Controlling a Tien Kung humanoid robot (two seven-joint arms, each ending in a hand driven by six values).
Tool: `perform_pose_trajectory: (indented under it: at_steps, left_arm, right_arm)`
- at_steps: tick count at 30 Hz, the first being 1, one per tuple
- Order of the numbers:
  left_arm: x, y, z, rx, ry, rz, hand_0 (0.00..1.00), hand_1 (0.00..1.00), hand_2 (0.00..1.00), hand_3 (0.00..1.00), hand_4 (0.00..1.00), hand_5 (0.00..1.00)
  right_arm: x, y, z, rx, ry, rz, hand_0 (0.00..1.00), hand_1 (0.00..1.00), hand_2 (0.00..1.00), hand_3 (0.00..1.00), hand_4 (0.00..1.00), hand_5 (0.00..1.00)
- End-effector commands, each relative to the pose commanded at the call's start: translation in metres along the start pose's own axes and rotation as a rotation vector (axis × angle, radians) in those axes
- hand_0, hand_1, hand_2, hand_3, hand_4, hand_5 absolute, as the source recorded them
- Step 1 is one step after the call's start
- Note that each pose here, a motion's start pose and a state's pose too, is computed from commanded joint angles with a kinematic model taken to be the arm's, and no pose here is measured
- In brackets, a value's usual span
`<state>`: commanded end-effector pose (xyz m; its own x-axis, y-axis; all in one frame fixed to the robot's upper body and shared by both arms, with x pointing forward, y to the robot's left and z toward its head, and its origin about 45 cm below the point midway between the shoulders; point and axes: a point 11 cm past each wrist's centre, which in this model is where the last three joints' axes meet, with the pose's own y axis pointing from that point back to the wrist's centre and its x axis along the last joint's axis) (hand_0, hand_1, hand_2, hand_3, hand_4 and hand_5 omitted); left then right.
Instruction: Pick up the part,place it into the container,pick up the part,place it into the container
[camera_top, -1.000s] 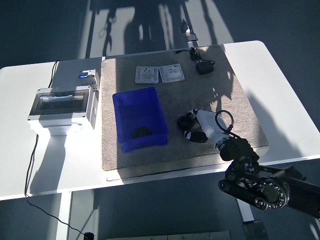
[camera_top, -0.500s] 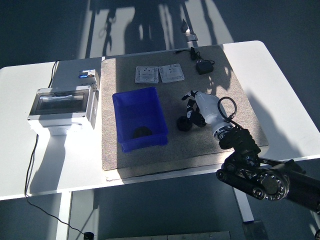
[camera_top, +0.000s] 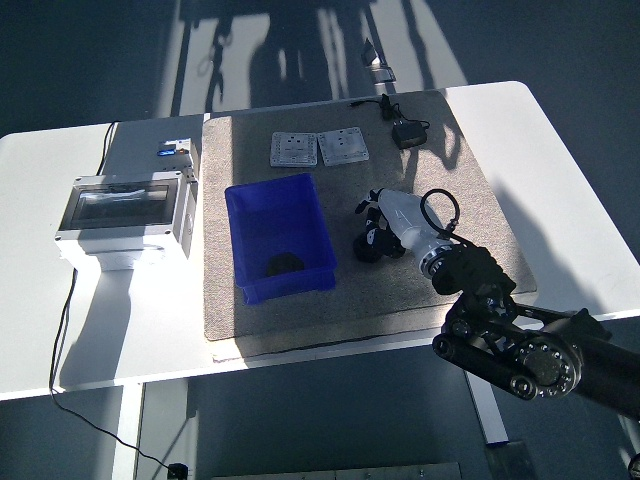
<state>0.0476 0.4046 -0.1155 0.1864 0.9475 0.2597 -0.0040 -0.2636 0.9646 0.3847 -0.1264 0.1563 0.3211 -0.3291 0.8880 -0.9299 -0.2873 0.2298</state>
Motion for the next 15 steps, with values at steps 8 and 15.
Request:
perform_pose_trajectory:
  at_steps: [8, 15]
  left_arm:
    - [-0.0008, -0.0002, -0.0018, 0.005, 0.001, -0.002, 0.703, 0.695, 0.658, 0.421, 0.85, 0.998]
    - [-0.001, -0.0002, -0.0023, 0.007, 0.002, -0.002, 0.703, 0.695, 0.658, 0.422, 0.848, 0.998]
  right_arm:
    - [0.0009, 0.0002, 0.0002, -0.002, 0.073, -0.033, 0.632, 0.755, 0.884, 0.998, 0.958, 0.512]
    - [-0.0012, -0.0013, -0.0042, 0.004, 0.109, -0.048, 0.657, 0.755, 0.864, 0.961, 0.998, 0.569]
